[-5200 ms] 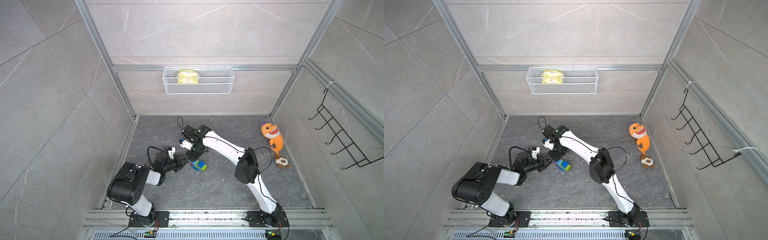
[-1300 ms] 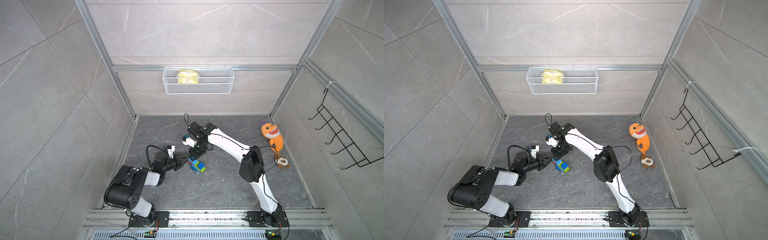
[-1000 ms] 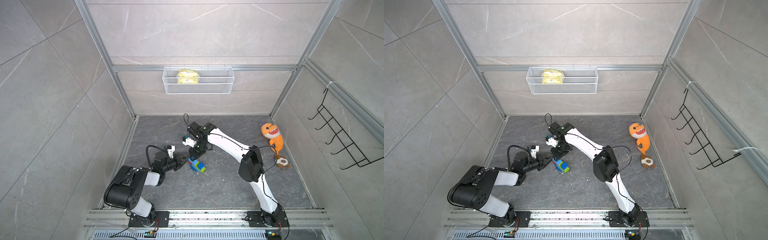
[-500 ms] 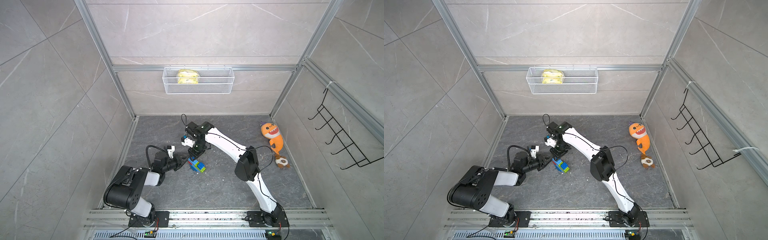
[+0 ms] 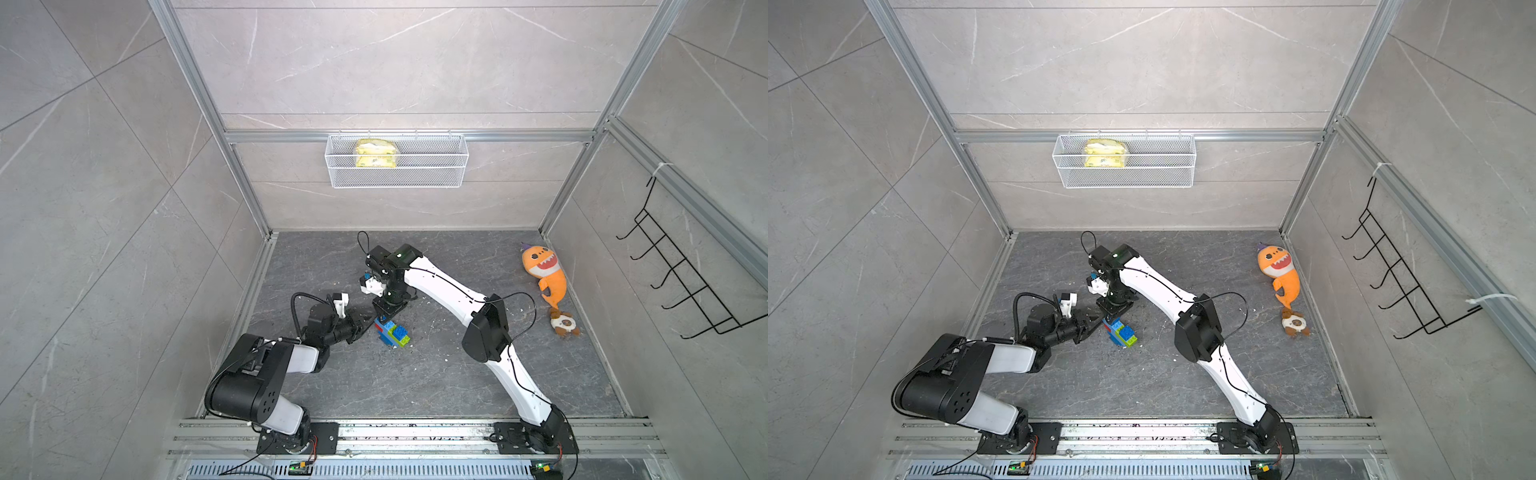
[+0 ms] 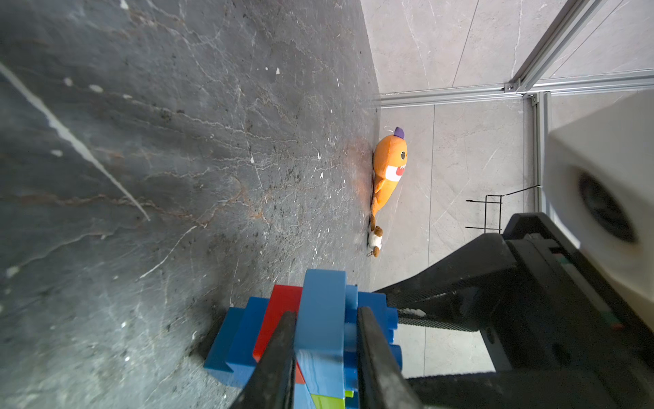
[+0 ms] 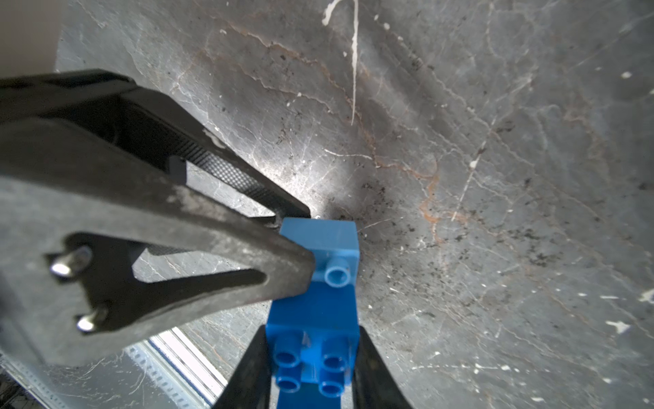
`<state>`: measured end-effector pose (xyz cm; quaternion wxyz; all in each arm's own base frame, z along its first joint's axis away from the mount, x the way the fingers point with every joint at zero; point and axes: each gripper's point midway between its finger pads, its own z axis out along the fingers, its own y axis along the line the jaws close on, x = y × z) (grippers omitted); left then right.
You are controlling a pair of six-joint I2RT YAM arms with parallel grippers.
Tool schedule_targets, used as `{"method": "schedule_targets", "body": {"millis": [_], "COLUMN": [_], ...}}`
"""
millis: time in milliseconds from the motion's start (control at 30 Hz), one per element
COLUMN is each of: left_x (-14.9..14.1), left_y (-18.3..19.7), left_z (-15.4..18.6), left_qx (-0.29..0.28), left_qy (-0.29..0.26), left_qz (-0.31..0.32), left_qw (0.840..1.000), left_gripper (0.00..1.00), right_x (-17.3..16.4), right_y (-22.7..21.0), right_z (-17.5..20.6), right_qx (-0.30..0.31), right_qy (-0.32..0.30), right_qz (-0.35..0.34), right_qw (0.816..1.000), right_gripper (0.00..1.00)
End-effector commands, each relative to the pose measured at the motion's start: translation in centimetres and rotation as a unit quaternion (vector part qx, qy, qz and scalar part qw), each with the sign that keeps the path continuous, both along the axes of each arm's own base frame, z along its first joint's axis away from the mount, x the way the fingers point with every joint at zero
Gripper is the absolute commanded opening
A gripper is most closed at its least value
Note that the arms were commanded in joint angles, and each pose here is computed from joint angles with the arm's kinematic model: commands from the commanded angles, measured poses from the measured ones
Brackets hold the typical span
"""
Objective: Assemble a heart with lego
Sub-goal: Assemble the lego brick with the lego brick.
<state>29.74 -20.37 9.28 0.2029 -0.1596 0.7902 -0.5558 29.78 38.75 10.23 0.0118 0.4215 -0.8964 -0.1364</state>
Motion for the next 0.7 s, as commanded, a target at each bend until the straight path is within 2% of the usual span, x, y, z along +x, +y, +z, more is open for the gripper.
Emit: {"method": "schedule_targets", "body": {"millis": [0, 167, 267, 467, 667], "left_x": [0.4, 0.2, 0.2, 0.5, 0.5], "left_y": [-0.9, -0.8, -0.7, 0.0, 1.0], "left_z": [3.8, 3.1, 2.4, 1.3, -0.8], "left_qx": [-0.016, -0.011, -0.003, 0.009, 0.086], "left_qy": [-0.087, -0.077, -0.064, -0.031, 0.052], "left_qz": [-0.023, -0.021, -0.02, 0.002, 0.014], "left_qw": [0.996, 0.997, 0.998, 0.999, 0.995], "left_gripper": [0.2, 0.2, 0.2, 0.2, 0.2], "right_x": [-3.2, -1.9, -0.8, 2.3, 4.4], "right_y": [-0.1, 0.2, 0.0, -2.2, -6.3], "right_z": [-6.0, -1.9, 1.4, 6.2, 8.2], "right_qx": [-0.051, -0.026, -0.001, 0.047, 0.104], "right_qy": [0.07, 0.019, -0.016, -0.084, -0.118], "right_qz": [0.016, 0.013, 0.004, -0.054, -0.145], "right_qw": [0.996, 0.999, 1.0, 0.994, 0.977], "right_gripper": [0.31, 0.48, 0.53, 0.56, 0.57]}}
